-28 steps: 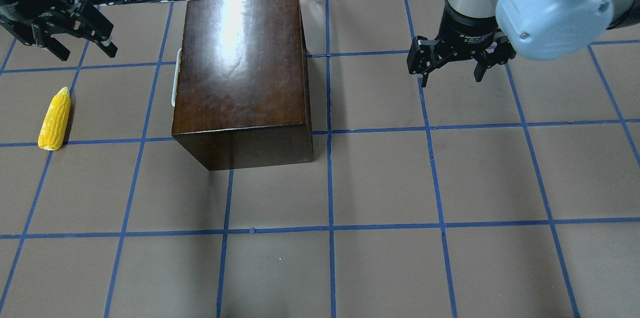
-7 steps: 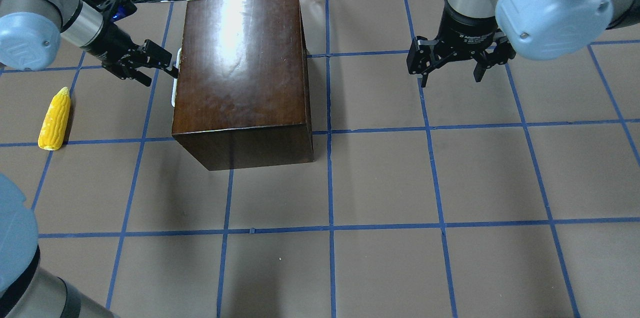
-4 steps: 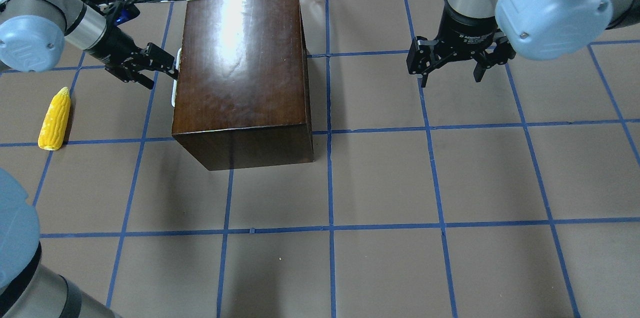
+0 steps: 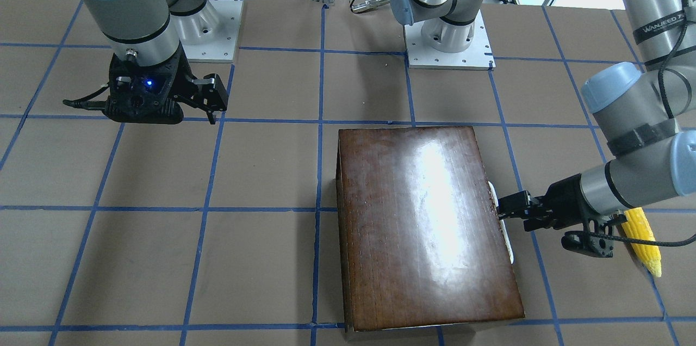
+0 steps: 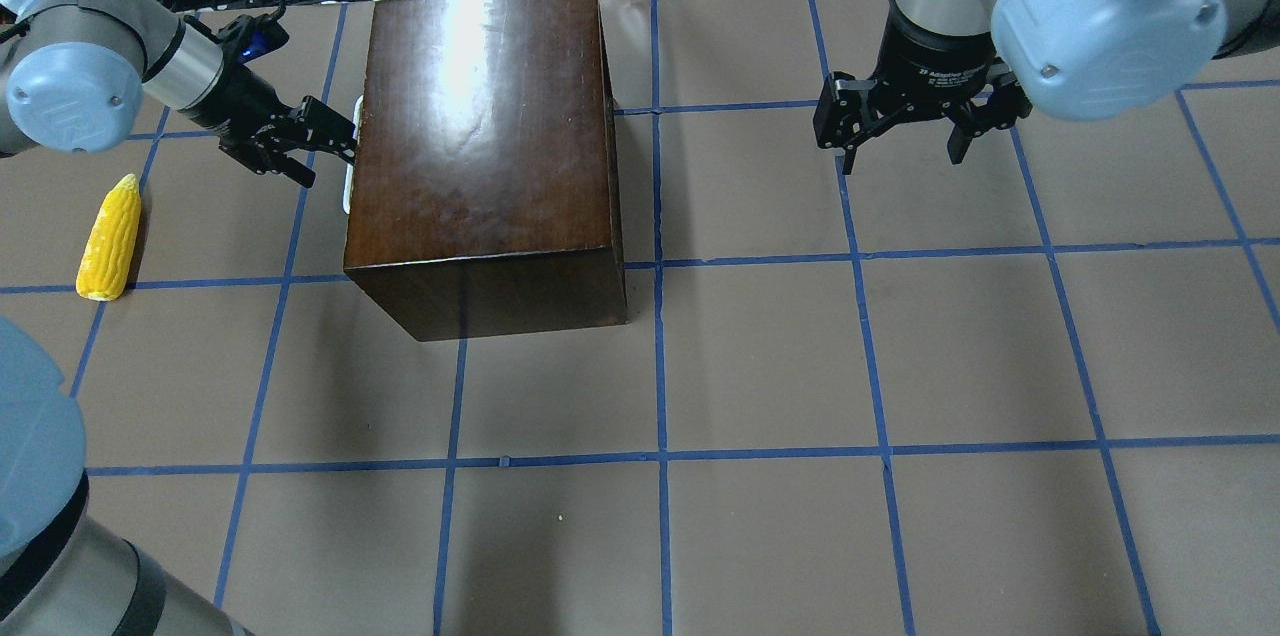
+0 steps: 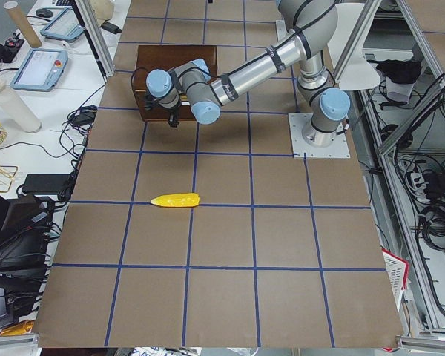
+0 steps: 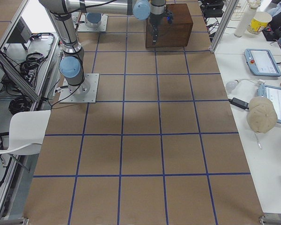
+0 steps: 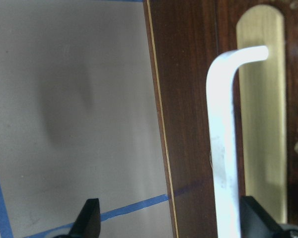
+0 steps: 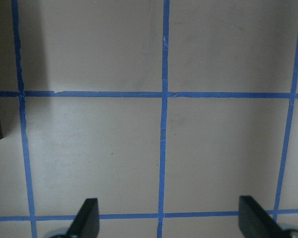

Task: Open drawer and put corn inside
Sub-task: 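Close the left gripper on the white drawer handle, then pull the drawer outward from the cabinet with the left gripper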

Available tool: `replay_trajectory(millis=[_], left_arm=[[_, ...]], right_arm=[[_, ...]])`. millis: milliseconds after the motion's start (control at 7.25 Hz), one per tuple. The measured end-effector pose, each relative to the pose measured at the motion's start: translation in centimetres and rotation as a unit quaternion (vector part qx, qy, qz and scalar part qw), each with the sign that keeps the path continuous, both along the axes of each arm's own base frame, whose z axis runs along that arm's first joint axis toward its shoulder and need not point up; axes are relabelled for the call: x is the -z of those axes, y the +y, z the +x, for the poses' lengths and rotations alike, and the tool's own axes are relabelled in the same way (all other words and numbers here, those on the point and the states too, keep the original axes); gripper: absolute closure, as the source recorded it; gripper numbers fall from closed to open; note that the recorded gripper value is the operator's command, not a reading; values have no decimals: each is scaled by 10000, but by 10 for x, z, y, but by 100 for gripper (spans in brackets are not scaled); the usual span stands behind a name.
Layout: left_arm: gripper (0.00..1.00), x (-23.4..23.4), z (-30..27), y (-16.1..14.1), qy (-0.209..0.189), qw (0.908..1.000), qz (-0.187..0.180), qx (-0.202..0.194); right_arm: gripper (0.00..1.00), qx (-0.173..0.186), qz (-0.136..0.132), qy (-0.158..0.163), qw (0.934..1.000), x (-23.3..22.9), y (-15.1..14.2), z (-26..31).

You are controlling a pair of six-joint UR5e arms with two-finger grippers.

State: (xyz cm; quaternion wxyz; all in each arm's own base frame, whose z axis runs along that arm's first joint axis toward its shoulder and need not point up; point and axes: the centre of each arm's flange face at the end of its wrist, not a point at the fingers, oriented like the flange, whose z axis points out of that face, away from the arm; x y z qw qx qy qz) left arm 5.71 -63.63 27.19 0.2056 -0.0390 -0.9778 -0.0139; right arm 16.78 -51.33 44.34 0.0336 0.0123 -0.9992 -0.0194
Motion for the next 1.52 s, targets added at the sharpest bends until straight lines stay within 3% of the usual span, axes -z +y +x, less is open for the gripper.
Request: replay_trajectory(millis=[1517], left_arm=[[0, -2, 18, -11, -119, 9998, -168, 21]], right_arm=[[0, 0, 7, 0, 10000, 1, 0, 0]])
